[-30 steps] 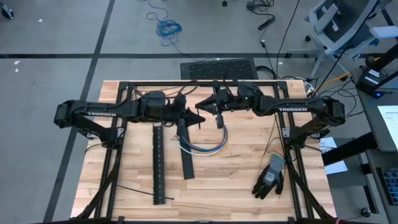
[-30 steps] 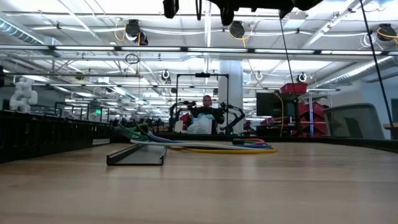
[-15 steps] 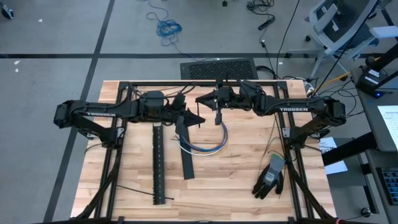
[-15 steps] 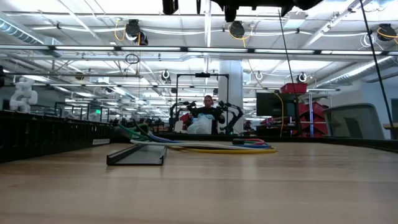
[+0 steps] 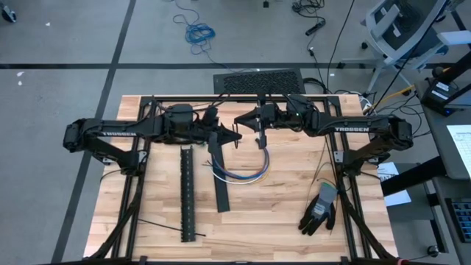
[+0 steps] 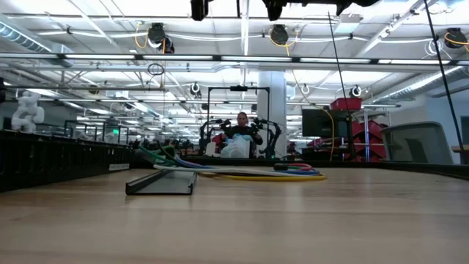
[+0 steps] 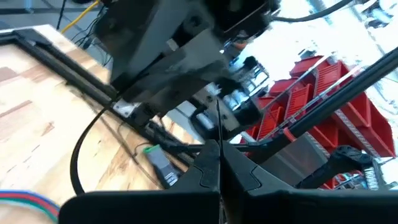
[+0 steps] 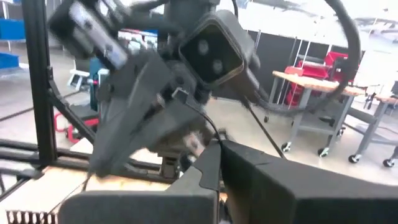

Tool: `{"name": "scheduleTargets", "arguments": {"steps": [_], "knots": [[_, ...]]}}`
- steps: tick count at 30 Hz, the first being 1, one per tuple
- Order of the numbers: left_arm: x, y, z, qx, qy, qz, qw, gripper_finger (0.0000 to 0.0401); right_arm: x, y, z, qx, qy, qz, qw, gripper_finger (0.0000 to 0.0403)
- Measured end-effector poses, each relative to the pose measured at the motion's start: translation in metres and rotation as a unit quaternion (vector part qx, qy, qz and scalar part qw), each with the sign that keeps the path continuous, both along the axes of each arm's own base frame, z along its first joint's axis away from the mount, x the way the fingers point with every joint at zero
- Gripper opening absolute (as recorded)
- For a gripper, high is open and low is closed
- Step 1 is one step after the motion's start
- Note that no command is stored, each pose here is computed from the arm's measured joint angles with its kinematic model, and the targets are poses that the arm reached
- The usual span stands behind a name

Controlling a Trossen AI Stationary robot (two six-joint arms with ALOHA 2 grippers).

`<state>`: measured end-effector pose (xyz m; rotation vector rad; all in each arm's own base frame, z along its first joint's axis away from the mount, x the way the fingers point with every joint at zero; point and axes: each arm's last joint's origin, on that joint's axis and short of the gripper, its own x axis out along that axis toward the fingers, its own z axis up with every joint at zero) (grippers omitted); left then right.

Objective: Ziptie cables
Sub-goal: Wrap the cable wires with a black zip tie

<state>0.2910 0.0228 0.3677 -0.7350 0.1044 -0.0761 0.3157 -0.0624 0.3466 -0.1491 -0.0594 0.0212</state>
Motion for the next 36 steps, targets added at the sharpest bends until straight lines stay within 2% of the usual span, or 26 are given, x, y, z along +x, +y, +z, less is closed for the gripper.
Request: {"name": "scheduleTargets", "arguments": {"steps": [5,15,20,36], "knots": [[-0.0012,0.0000,0.0010,-0.001,-0.001,0.001,1.000,0.0000,-0.0017,0.0003,0.0008,0.006,0.004,-0.002,1.000,0.0000],[0.0032,-0.0004,-0.0001,-0.014,-0.008,0.001,1.000,0.0000,-0.0016,-0.0011,0.0009,0.059,0.002,-0.022,0.998,0.0000],[0.0041,-0.0004,-0.0012,-0.027,-0.004,-0.001,1.000,0.0000,-0.0009,0.0019,-0.0001,0.038,0.007,-0.010,0.999,0.0000],[0.0073,-0.0006,-0.0044,-0.028,0.001,-0.014,0.999,0.0000,-0.0005,0.0028,-0.0024,0.054,0.019,-0.001,0.998,0.0000]]}}
